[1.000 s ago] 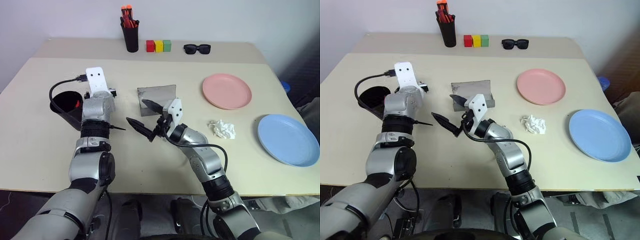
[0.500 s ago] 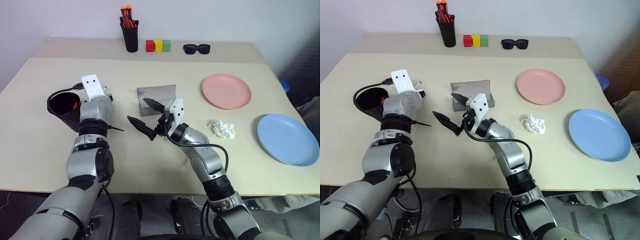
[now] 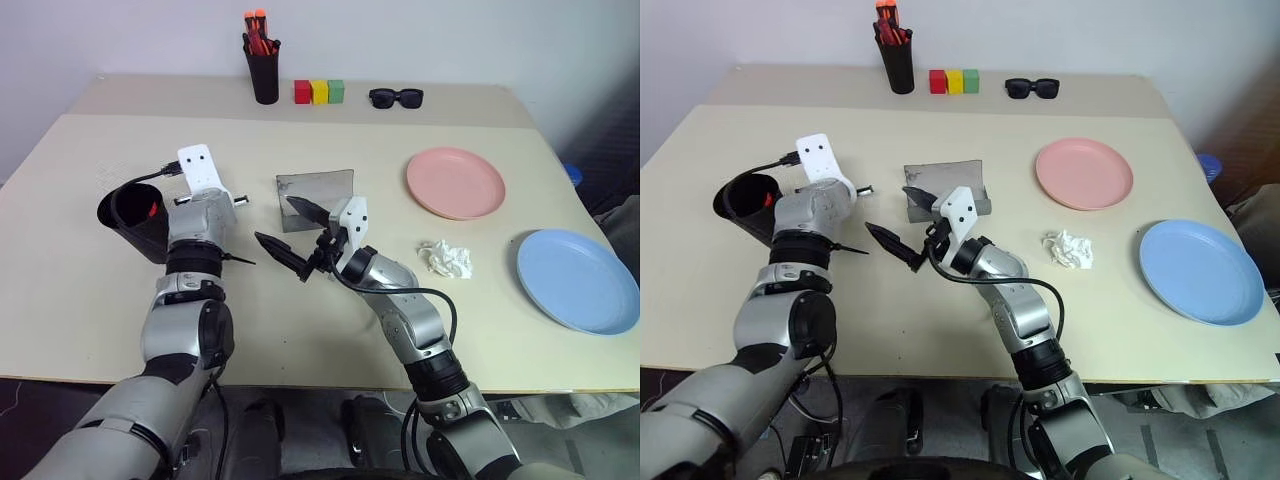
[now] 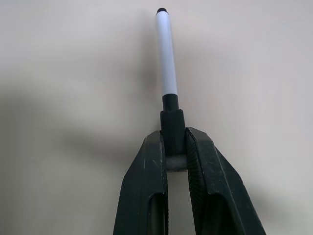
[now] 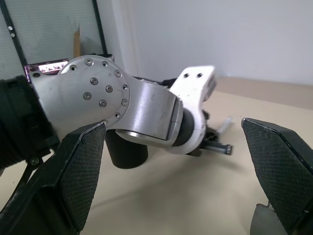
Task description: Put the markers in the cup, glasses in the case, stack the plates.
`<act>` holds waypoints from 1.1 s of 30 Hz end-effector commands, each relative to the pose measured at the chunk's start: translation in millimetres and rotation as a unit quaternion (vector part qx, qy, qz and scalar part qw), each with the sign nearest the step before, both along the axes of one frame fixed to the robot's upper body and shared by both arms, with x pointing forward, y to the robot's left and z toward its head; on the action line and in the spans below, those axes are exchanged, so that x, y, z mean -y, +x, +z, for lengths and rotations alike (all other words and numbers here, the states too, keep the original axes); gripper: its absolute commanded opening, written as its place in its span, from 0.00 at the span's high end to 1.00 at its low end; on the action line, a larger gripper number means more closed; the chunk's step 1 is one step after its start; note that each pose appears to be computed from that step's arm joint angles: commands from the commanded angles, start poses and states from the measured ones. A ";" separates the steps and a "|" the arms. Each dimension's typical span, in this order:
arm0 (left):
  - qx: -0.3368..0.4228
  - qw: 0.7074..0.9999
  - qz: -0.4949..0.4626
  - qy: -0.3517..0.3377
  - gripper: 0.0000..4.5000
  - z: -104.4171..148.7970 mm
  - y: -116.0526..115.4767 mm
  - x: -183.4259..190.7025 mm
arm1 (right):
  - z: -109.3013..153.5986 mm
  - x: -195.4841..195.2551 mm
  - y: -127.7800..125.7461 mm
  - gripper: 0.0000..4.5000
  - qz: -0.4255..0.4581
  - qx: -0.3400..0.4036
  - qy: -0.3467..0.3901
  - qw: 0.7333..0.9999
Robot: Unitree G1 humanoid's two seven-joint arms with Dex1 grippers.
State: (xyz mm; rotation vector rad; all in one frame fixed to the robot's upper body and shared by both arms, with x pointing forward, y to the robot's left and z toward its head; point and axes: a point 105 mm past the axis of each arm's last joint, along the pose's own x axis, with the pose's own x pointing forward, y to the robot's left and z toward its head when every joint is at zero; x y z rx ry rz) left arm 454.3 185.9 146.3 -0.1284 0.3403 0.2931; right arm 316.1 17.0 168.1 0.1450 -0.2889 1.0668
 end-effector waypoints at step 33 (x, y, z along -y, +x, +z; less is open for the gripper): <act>0.372 0.867 0.129 0.305 0.97 80.0 -164.9 -90.5 | 20.4 0.4 -11.0 0.00 0.048 0.013 0.040 0.998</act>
